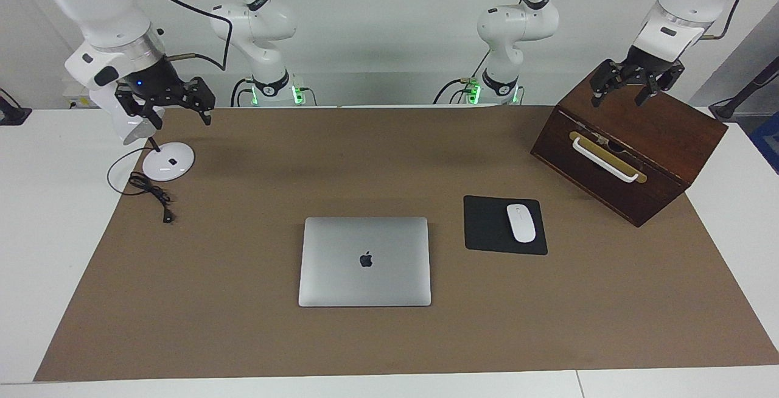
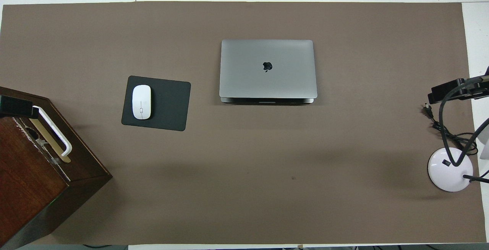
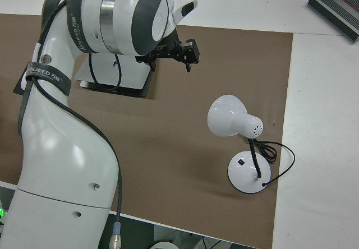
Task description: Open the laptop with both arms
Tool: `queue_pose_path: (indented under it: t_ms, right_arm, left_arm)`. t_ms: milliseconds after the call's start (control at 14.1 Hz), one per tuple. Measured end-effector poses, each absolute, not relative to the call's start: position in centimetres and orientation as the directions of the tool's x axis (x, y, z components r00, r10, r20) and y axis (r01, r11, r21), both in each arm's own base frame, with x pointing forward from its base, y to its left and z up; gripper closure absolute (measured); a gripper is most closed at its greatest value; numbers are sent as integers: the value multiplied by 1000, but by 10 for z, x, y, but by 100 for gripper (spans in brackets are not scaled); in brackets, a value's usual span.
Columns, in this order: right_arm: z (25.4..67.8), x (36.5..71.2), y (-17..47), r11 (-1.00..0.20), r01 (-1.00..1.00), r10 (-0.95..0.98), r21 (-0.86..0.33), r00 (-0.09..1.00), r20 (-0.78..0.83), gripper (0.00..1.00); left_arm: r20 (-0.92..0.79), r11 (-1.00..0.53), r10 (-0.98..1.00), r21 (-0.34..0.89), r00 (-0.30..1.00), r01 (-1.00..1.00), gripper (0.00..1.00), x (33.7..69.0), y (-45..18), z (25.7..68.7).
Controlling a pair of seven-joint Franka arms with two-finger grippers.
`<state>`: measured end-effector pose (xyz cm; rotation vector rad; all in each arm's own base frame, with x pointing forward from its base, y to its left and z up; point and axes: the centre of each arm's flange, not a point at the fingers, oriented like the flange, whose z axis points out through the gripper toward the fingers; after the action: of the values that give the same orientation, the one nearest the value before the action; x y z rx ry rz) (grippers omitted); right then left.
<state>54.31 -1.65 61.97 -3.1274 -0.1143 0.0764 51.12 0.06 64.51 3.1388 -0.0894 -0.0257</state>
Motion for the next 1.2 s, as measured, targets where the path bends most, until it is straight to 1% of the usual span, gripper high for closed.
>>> queue_pose_path:
  t_ms: [920,1202]
  right_arm:
    - [621,543,-7,-996,89,90,-12,995,-46,0]
    - [621,543,9,-993,118,118,-16,992,-45,0]
  left_arm:
    - [-8,-997,-73,-1,997,-73,0,509,-8,649]
    - [22,-998,-69,-3,997,-69,0,498,-7,665]
